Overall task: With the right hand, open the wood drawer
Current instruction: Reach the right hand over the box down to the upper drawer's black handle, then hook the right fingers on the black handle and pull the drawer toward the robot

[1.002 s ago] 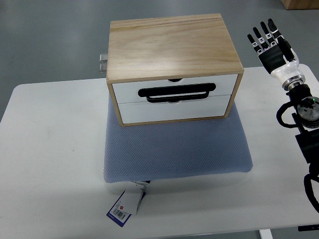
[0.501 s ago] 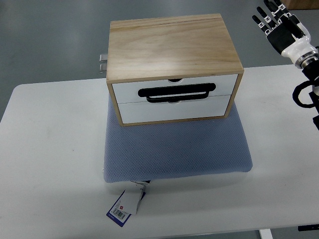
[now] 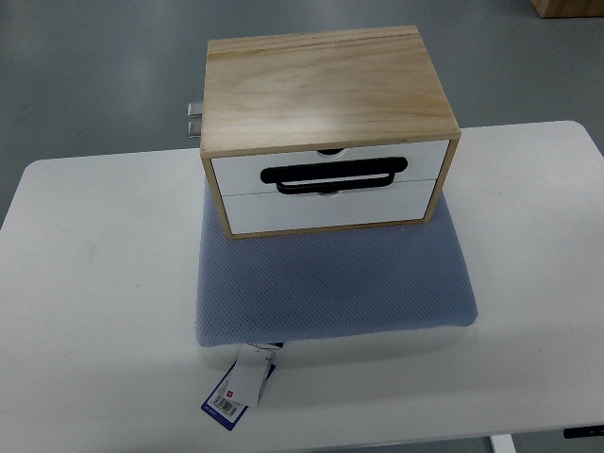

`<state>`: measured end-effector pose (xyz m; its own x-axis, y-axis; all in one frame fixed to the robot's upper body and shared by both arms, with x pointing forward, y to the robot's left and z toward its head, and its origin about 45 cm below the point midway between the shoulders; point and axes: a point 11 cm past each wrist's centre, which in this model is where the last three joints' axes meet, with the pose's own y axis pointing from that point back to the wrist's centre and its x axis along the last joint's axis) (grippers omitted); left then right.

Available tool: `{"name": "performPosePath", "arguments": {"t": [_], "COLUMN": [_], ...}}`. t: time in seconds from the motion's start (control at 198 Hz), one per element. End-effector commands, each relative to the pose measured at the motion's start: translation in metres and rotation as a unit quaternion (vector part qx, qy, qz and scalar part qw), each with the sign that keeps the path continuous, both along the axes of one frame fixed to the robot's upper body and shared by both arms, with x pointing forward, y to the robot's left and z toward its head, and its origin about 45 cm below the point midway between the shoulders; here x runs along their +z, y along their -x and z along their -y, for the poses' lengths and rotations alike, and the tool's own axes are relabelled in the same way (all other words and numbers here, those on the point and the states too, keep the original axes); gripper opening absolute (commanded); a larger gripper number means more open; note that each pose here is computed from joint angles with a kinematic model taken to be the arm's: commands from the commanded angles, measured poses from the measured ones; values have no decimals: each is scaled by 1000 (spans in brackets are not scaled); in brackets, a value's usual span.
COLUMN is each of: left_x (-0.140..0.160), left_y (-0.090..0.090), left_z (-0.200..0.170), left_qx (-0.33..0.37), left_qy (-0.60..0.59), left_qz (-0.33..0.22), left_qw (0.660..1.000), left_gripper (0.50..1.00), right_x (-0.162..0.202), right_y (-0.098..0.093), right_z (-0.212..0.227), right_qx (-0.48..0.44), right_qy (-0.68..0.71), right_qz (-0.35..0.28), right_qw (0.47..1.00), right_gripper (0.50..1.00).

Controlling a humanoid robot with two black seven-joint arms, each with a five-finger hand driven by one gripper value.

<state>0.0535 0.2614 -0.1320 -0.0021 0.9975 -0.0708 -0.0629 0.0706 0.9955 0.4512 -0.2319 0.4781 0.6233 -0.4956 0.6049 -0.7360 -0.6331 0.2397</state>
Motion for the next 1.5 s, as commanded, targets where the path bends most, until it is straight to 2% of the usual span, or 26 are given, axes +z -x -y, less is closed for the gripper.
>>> {"name": "performPosePath", "arguments": {"t": [0.0, 0.157, 0.162, 0.253, 0.395, 0.445, 0.45, 0.491, 0.582, 1.002, 1.189, 1.493], "left_x": [0, 0, 0, 0, 0, 0, 0, 0, 0, 0, 0, 0], "left_y": [-2, -2, -2, -2, -2, -2, -2, -2, -2, -2, -1, -2], "left_z": [0, 0, 0, 0, 0, 0, 0, 0, -1, -2, -2, -3], "left_qx": [0, 0, 1, 1, 1, 1, 1, 1, 2, 4, 3, 3], "left_qy": [0, 0, -1, -1, -1, -1, -1, -1, -2, -2, -3, -4], "left_qz": [2, 2, 1, 1, 1, 1, 1, 1, 1, 1, 1, 2], "left_qw": [1000, 1000, 1000, 1000, 1000, 1000, 1000, 1000, 1000, 1000, 1000, 1000], "left_gripper": [1000, 1000, 1000, 1000, 1000, 1000, 1000, 1000, 1000, 1000, 1000, 1000], "right_x": [-6, -7, -8, -12, -10, -10, -10, -12, -28, -85, -95, -123], "right_y": [19, 30, 36, 45, 61, 61, 69, 73, 77, 74, 73, 58], "right_z": [-32, -51, -62, -78, -109, -109, -121, -129, -141, -141, -137, -117], "right_qx": [29, 31, 30, 25, 43, 43, 61, 71, 87, 69, 65, 40], "right_qy": [119, 194, 223, 262, 246, 246, 233, 229, 249, 258, 259, 281], "right_qz": [-8, -13, -14, -27, -66, -66, -80, -86, -97, -149, -160, -168], "right_qw": [992, 980, 974, 964, 966, 966, 967, 967, 960, 952, 950, 944], "right_gripper": [944, 944, 942, 940, 940, 940, 940, 940, 940, 942, 942, 944]}}
